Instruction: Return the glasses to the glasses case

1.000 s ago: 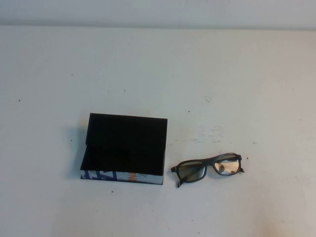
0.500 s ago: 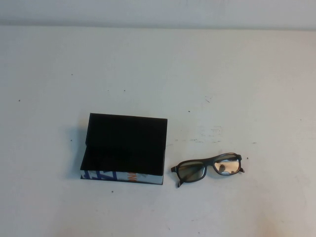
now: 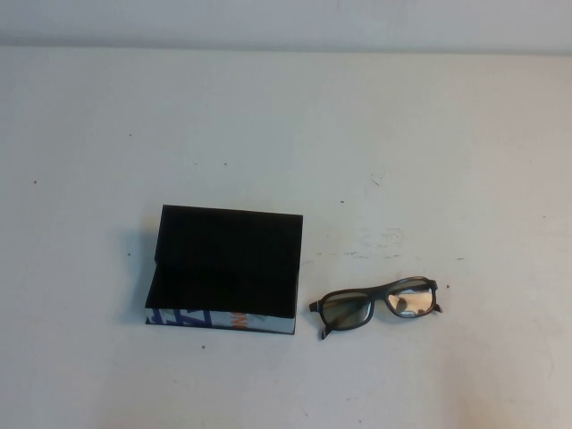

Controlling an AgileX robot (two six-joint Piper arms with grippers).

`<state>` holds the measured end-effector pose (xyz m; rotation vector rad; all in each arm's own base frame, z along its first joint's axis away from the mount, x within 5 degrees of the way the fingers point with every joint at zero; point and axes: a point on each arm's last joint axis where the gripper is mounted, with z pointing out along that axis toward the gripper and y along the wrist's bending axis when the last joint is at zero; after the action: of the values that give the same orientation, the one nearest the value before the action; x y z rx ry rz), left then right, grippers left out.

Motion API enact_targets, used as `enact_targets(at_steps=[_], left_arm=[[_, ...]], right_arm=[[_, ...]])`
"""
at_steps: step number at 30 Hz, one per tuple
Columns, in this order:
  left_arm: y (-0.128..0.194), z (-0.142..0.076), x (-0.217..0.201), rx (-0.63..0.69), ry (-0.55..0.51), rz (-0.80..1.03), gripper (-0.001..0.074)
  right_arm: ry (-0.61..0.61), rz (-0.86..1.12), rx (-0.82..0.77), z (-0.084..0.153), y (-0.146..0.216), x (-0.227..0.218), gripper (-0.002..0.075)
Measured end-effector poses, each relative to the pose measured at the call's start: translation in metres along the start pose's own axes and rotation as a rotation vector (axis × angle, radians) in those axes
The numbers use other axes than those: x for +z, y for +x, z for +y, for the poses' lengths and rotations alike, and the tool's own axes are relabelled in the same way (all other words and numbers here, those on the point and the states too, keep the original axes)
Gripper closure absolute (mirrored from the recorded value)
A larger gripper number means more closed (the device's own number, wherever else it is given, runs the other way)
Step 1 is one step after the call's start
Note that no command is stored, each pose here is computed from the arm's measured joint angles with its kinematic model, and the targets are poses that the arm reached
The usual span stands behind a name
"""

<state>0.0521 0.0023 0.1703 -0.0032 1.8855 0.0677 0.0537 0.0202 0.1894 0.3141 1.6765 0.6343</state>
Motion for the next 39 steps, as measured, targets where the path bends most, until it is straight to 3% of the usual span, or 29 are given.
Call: enact_targets(at_steps=[4, 13, 18, 25, 31, 39], left_arm=[[0.000, 0.000, 0.000, 0.000, 0.000, 0.000, 0.0738], [0.000, 0.000, 0.000, 0.000, 0.000, 0.000, 0.0738], [0.000, 0.000, 0.000, 0.000, 0.000, 0.000, 0.0738], [0.000, 0.000, 0.000, 0.000, 0.000, 0.000, 0.0738], [0.000, 0.000, 0.000, 0.000, 0.000, 0.000, 0.0738], [0.000, 0.000, 0.000, 0.000, 0.000, 0.000, 0.0738]], right_arm=[[-0.036, -0.075, 0.235, 0.002, -0.007, 0.000, 0.0737], [-0.053, -0.122, 0.382, 0.003, -0.012, -0.001, 0.0737], [-0.117, -0.011, 0.277, 0.028, -0.030, 0.001, 0.0737], [-0.162, 0.360, 0.056, 0.066, -0.057, 0.026, 0.0737], [-0.135, 0.658, -0.059, 0.073, -0.069, 0.058, 0.0737], [-0.114, 0.798, -0.189, 0.069, -0.077, 0.088, 0.0737]])
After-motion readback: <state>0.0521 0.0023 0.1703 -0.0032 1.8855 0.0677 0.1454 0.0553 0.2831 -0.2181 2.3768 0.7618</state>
